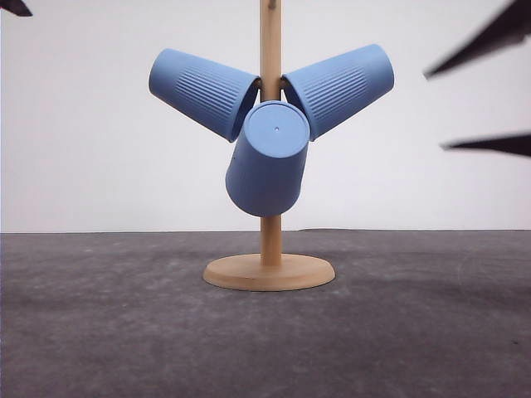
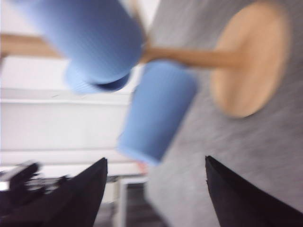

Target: Place three cups

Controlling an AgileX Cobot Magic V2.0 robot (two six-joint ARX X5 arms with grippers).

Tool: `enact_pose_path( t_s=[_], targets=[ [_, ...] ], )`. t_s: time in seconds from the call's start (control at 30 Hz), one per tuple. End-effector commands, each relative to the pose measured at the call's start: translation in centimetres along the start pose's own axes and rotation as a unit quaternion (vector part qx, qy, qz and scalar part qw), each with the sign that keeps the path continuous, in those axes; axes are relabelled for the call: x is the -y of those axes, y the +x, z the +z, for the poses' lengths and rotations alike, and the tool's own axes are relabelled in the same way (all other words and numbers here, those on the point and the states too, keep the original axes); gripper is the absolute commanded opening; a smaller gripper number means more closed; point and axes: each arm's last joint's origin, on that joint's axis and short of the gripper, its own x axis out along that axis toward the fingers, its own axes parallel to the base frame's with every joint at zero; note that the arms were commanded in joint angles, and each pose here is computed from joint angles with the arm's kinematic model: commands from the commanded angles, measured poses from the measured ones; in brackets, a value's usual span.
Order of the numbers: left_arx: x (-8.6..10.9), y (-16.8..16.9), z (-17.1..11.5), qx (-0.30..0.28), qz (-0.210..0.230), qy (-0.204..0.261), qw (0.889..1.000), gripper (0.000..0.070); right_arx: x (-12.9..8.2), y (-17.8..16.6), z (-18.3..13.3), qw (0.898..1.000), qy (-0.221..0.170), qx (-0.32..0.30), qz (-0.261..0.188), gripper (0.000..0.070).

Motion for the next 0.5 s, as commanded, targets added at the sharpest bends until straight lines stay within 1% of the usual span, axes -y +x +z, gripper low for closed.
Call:
enact_pose_path(
  t_s=[0.0,0.07,0.13,0.17,0.23,0.33,0.4,0.47],
  targets=[
    [0.1,-0.4,0.5,0.016,0.018,0.001,1.000,0.0441,-0.1,-0.4,0.6,0.994,-0.104,0.020,-0.013,0.0405],
    [-0.2,-0.5,0.7,0.029,0.045,-0.007,0.999,0.0441,-0.1,-0.9,1.3,0.987,-0.146,0.052,-0.044,0.0403],
    [-0.5,-0.6,0.9,0.042,0.065,-0.013,0.997,0.0441,-0.5,-1.3,2.1,0.972,-0.202,0.082,-0.086,0.0400],
    [-0.6,-0.7,1.0,0.047,0.071,-0.016,0.996,0.0441,-0.8,-1.5,2.4,0.963,-0.230,0.093,-0.109,0.0399],
    [-0.9,-0.9,1.2,0.059,0.078,-0.020,0.995,0.0441,-1.5,-1.9,3.2,0.935,-0.294,0.110,-0.162,0.0399],
    [-1.2,-1.1,1.5,0.074,0.089,-0.022,0.993,0.0441,-2.8,-2.3,4.0,0.887,-0.380,0.120,-0.234,0.0398],
    [-1.5,-1.3,1.6,0.084,0.104,-0.026,0.991,0.0441,-3.7,-2.5,4.5,0.859,-0.413,0.125,-0.275,0.0381],
    [-1.9,-1.5,1.8,0.096,0.125,-0.029,0.987,0.0441,-4.6,-2.7,4.8,0.842,-0.429,0.127,-0.301,0.0334]
  ],
)
